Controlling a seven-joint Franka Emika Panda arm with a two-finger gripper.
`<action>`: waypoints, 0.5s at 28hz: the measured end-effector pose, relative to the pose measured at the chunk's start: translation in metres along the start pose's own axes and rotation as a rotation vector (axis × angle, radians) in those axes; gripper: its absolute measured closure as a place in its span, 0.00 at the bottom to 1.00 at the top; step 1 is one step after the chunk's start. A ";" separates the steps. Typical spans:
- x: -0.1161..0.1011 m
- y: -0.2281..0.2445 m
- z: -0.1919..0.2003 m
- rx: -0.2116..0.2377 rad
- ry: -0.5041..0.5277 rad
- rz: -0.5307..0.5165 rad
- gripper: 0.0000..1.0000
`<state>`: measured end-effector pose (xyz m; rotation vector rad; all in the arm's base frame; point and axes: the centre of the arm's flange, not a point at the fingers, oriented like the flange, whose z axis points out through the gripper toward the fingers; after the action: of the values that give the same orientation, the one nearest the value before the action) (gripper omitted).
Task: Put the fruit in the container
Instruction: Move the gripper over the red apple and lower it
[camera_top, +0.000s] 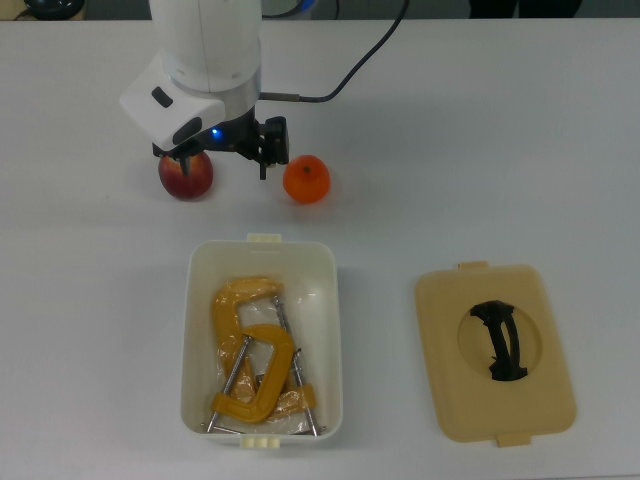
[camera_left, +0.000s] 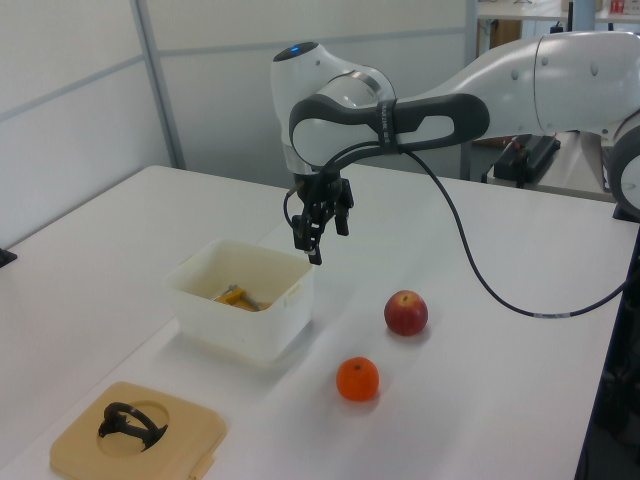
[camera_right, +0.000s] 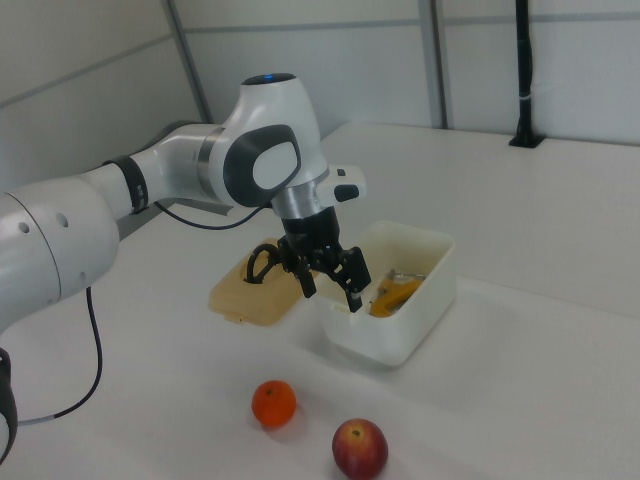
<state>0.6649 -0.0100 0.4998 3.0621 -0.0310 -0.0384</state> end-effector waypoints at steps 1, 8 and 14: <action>-0.001 0.000 0.000 0.000 -0.006 0.000 0.00; -0.016 0.015 0.006 -0.016 -0.064 0.012 0.00; -0.033 0.042 0.019 -0.016 -0.103 -0.024 0.00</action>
<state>0.6309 -0.0524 0.4847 3.0414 -0.0005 -0.1967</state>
